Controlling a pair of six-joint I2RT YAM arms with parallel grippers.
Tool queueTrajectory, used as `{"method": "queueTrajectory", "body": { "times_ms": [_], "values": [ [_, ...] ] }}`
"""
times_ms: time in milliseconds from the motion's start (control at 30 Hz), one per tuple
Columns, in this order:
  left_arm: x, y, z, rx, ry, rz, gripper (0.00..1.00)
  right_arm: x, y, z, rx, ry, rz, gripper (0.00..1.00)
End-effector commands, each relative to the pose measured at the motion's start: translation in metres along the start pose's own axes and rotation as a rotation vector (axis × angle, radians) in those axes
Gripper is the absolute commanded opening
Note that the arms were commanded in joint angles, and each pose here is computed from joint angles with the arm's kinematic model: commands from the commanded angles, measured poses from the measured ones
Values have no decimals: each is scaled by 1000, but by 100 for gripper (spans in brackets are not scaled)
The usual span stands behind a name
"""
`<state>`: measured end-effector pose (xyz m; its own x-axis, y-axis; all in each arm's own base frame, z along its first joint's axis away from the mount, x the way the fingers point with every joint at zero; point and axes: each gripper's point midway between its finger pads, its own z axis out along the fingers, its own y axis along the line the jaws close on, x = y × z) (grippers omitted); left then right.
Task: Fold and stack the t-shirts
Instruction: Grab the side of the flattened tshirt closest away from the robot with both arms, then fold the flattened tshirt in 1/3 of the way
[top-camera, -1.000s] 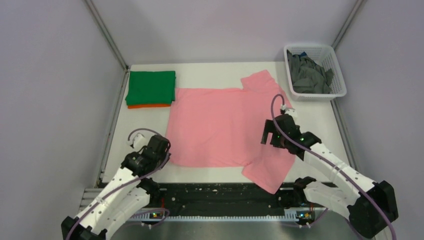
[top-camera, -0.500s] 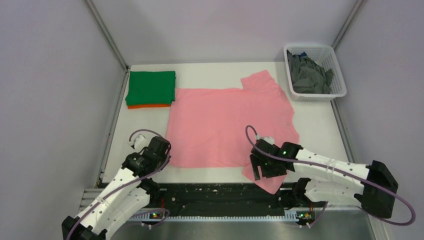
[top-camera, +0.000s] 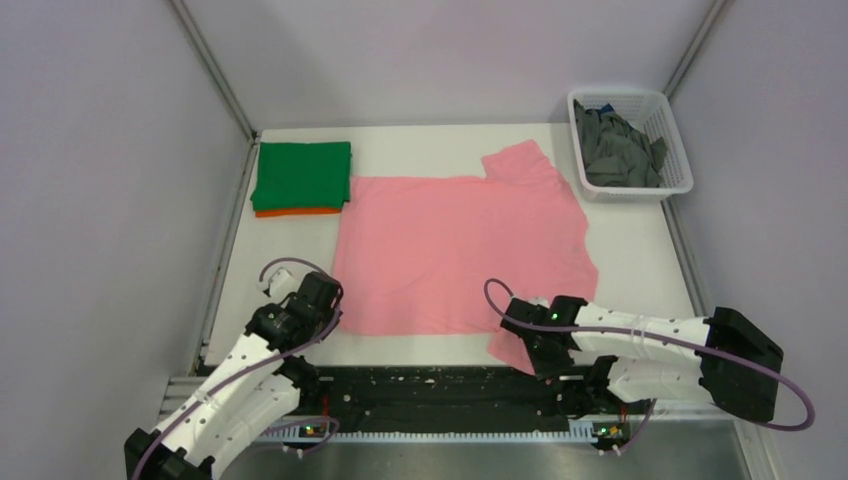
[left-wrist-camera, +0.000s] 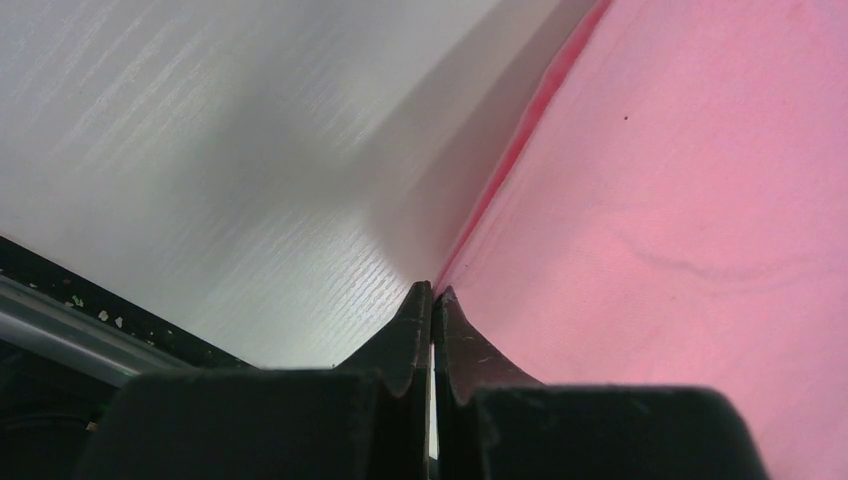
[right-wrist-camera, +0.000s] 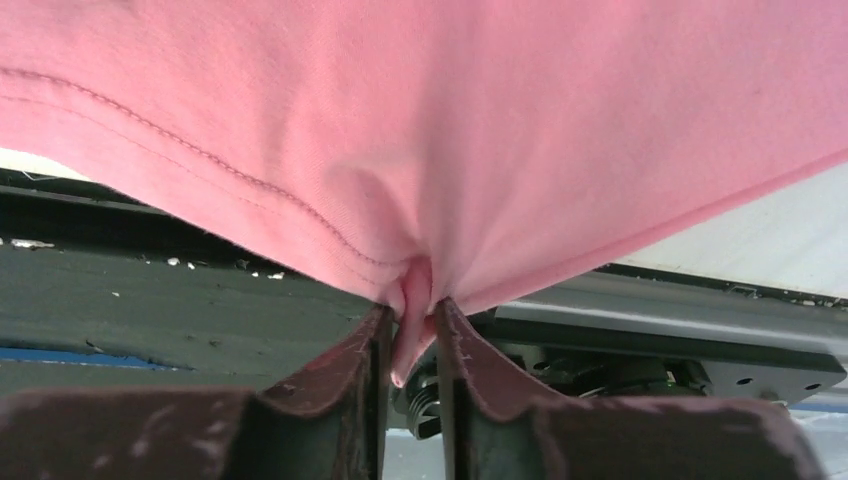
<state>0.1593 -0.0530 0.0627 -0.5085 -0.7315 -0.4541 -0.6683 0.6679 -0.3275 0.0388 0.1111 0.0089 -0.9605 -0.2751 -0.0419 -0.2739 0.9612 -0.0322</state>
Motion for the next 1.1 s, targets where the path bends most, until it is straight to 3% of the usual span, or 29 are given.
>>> {"method": "queueTrajectory", "body": {
  "times_ms": [0, 33, 267, 600, 800, 1067],
  "values": [
    [-8, -12, -5, 34, -21, -2, 0, 13, 13, 10, -53, 65, 46, 9],
    [-8, -12, -5, 34, -20, -1, 0, 10, 11, 7, -42, 48, 50, 0],
    [-14, -26, -11, 82, -32, -9, 0, -41, 3, -37, 20, -184, 88, 0],
    [-39, -61, -14, 120, -106, 6, 0, -144, -31, -117, -2, -576, 266, 0],
    [-56, -76, -6, 97, -122, 7, 0, -188, -54, -146, -1, -717, 362, 0],
    [-81, -91, 2, 97, -133, -6, 0, -234, -79, -157, -21, -779, 426, 0]
  ]
}}
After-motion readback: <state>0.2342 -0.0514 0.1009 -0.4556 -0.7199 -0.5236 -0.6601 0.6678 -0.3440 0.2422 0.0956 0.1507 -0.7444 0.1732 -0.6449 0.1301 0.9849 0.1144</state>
